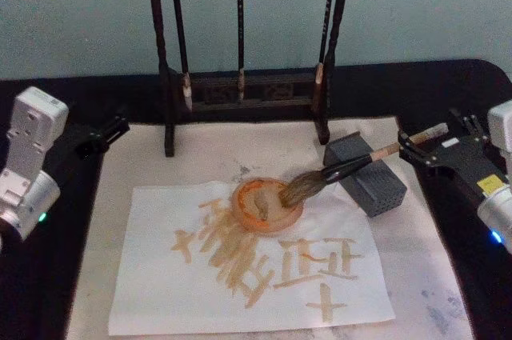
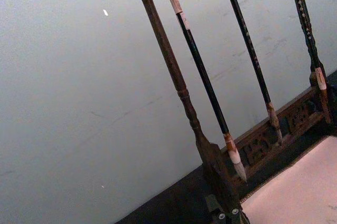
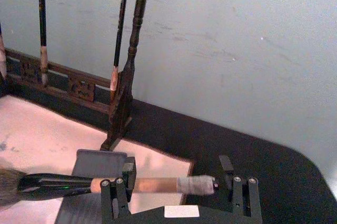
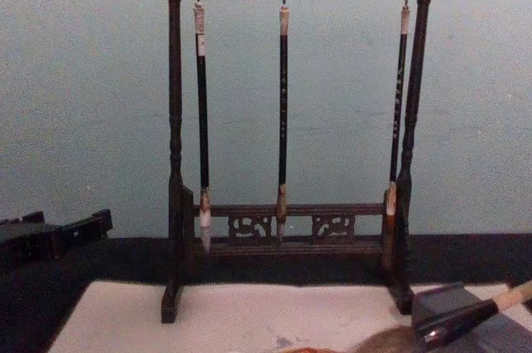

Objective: Pick up the brush from the inkstone, write on the paper, then place the brush back to its original position.

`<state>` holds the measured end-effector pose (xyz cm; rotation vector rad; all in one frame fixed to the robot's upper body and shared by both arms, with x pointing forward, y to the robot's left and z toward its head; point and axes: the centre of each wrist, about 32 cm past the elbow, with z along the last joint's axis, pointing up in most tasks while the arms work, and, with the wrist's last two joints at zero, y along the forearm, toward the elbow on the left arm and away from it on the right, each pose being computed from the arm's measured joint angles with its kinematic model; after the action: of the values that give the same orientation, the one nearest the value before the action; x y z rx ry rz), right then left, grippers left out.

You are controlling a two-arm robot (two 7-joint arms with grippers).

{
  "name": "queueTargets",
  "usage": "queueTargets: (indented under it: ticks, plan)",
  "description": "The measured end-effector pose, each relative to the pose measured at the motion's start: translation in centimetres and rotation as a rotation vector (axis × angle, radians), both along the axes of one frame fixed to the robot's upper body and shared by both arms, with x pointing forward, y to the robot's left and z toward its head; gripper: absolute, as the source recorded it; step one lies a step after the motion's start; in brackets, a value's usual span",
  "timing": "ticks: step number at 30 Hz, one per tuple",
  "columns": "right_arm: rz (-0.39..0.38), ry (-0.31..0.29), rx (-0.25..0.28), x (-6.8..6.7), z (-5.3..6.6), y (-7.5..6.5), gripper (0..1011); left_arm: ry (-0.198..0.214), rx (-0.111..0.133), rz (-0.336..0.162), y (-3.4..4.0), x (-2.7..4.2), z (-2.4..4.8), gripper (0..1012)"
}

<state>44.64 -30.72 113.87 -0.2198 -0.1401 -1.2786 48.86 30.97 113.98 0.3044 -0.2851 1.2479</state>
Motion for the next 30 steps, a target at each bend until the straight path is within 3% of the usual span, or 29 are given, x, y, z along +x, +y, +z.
queueTargets:
  ticks: [8, 11, 13, 18, 20, 30]
  plan:
    - [0.007, 0.034, 0.099, -1.3, -0.7, -0.2, 1003, 0.000, 0.000, 0.000, 0.00, 0.00, 0.00, 1002]
    - [0.006, 0.046, 0.133, -1.3, -1.1, -0.3, 1003, 0.000, 0.000, 0.000, 0.00, 0.00, 0.00, 1002]
    - [0.008, 0.068, 0.187, -1.2, -1.7, -0.4, 1003, 0.000, 0.000, 0.000, 0.00, 0.00, 0.00, 1002]
    - [0.008, 0.086, 0.250, -1.0, -2.3, -0.4, 1003, 0.000, 0.000, 0.000, 0.00, 0.00, 0.00, 1002]
    - [0.003, 0.087, 0.299, -1.0, -2.8, -0.4, 1003, 0.000, 0.000, 0.000, 0.00, 0.00, 0.00, 1002]
    - [-0.022, 0.097, 0.398, -1.3, -3.8, -0.7, 1003, 0.000, 0.000, 0.000, 0.00, 0.00, 0.00, 1000]
